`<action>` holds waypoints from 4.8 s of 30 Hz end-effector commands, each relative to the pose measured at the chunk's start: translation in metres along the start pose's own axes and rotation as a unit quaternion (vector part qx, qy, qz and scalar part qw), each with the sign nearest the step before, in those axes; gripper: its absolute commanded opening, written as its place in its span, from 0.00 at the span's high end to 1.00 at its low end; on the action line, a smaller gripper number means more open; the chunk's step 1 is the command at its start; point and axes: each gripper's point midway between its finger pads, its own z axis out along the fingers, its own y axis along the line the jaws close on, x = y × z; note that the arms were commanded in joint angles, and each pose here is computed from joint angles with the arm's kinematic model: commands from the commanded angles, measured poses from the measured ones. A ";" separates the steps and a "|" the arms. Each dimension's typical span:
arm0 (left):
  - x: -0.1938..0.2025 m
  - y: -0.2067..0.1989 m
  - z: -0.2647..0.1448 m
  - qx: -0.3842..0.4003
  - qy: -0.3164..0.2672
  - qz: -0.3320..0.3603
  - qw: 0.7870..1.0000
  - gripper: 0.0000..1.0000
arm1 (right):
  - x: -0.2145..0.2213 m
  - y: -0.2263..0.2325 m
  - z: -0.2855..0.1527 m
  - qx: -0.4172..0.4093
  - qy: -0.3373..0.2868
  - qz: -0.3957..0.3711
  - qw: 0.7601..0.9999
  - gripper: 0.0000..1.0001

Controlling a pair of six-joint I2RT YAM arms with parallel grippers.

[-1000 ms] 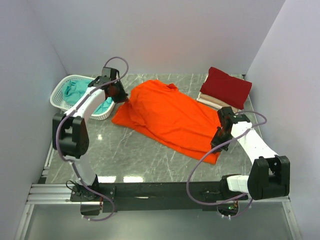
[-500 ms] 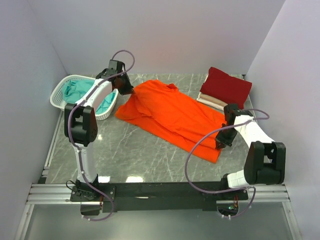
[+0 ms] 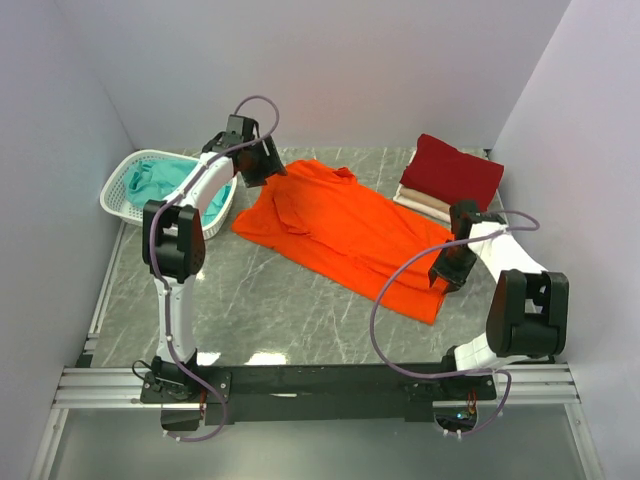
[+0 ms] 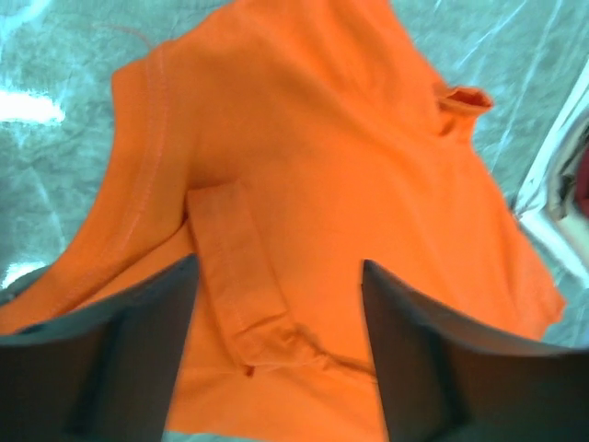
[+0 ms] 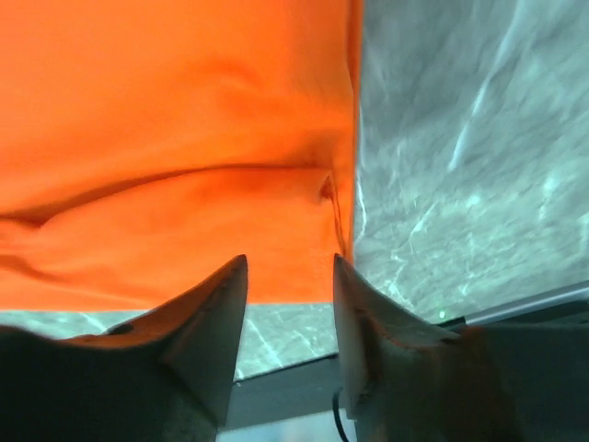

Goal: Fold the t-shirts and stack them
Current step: Fold the tshirt

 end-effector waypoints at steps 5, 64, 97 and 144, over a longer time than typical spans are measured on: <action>-0.022 -0.041 -0.044 0.044 -0.055 0.024 0.997 0.15 | -0.049 0.030 -0.066 -0.037 -0.127 -0.033 0.991 0.47; 0.109 -0.037 0.038 0.001 0.094 0.001 0.996 0.99 | 0.029 0.132 -0.023 -0.099 -0.060 -0.167 0.979 0.51; 0.074 -0.019 -0.001 0.064 0.008 0.036 0.997 0.04 | 0.028 0.146 -0.010 -0.120 -0.061 -0.173 0.976 0.50; 0.169 0.049 -0.135 -0.058 0.018 0.010 0.998 0.00 | 0.038 0.118 -0.059 -0.133 -0.062 -0.185 0.972 0.48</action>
